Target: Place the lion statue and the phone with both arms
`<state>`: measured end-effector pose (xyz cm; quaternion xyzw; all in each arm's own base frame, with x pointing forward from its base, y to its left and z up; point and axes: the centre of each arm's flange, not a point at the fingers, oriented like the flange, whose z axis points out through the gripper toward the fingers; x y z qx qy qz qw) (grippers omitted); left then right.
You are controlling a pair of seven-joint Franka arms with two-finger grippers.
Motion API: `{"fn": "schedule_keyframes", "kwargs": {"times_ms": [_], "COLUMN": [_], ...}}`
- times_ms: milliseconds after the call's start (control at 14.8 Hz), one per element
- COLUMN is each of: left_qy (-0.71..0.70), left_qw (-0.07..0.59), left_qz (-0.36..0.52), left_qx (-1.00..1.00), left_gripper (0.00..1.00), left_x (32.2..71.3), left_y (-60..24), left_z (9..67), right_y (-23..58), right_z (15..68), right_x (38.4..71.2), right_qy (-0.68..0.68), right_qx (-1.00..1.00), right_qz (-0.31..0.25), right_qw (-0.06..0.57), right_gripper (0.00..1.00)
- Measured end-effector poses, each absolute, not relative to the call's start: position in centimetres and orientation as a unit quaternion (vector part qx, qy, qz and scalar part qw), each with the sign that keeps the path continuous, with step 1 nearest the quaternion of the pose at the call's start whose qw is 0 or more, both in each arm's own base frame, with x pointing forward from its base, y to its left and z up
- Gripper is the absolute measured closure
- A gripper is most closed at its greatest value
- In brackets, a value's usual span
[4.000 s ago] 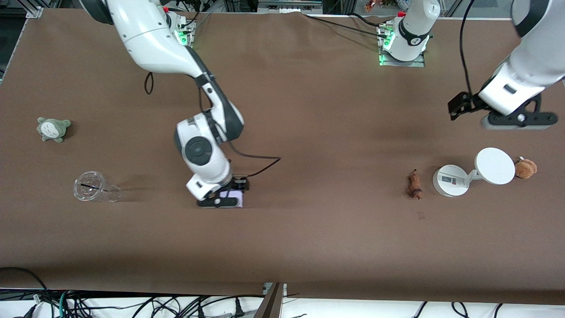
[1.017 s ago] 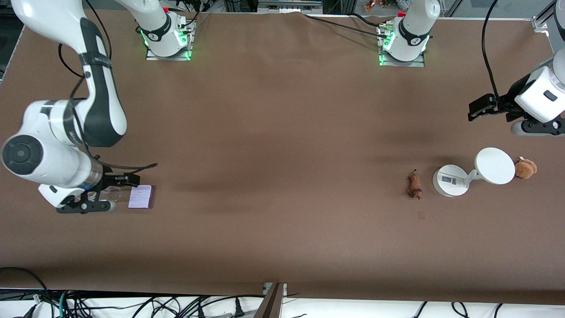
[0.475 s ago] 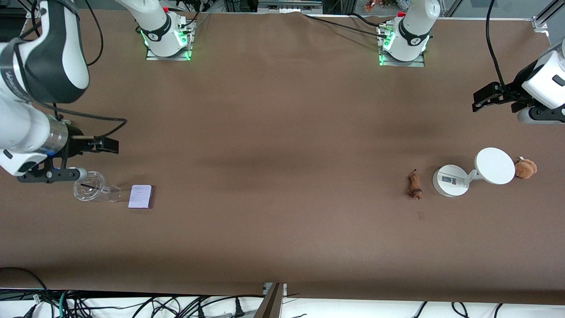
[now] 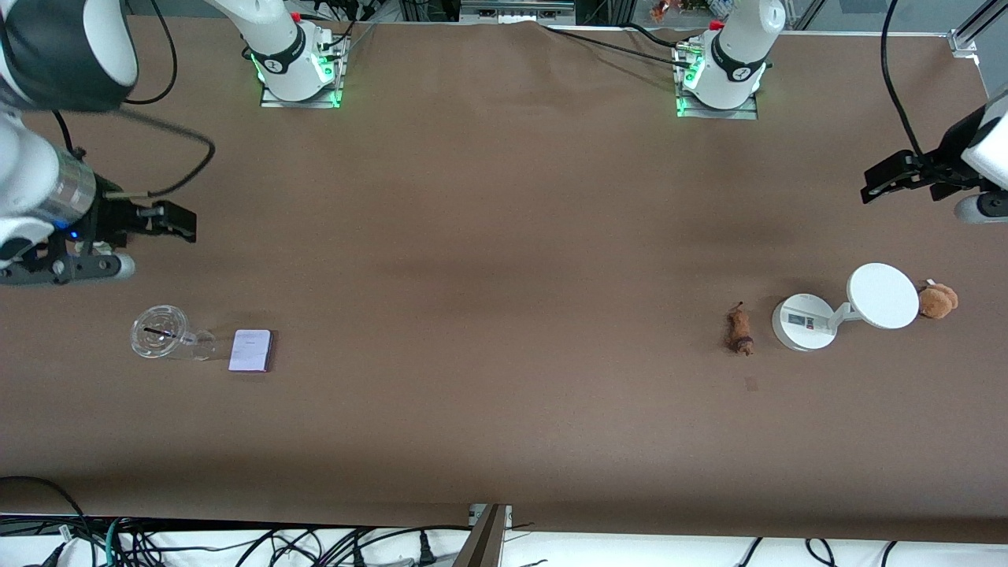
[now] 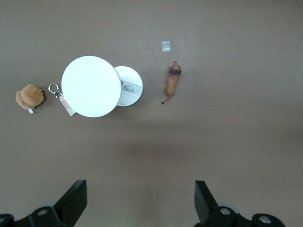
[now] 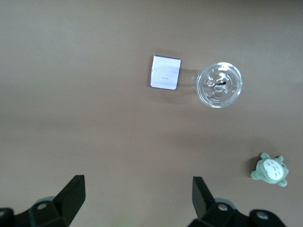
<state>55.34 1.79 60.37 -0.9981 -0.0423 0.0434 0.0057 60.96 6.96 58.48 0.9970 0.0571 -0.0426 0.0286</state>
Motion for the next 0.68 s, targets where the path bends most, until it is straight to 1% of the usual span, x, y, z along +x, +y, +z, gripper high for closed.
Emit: {"fn": "schedule_keyframes", "kwargs": {"times_ms": [203, 339, 678], "left_qy": [-0.047, -0.045, -0.046], "left_qw": [0.005, 0.005, 0.005], "left_qz": [0.048, 0.05, 0.041], "left_qx": [-0.998, -0.998, -0.998], "left_gripper": [0.0, 0.0, 0.0], "left_x": [55.5, 55.7, 55.8], "left_y": [2.3, 2.1, 2.2], "left_z": [60.0, 59.7, 60.5], "right_y": [5.2, 4.0, 5.1], "right_z": [62.4, 63.2, 61.1], "right_x": [57.9, 56.7, 57.2], "right_qy": [0.047, 0.047, 0.061], "right_qx": [0.998, 0.998, 0.997], "right_qz": [-0.027, -0.027, -0.049], "right_qw": [0.021, 0.017, 0.019], "right_gripper": [0.0, 0.0, 0.0]}}
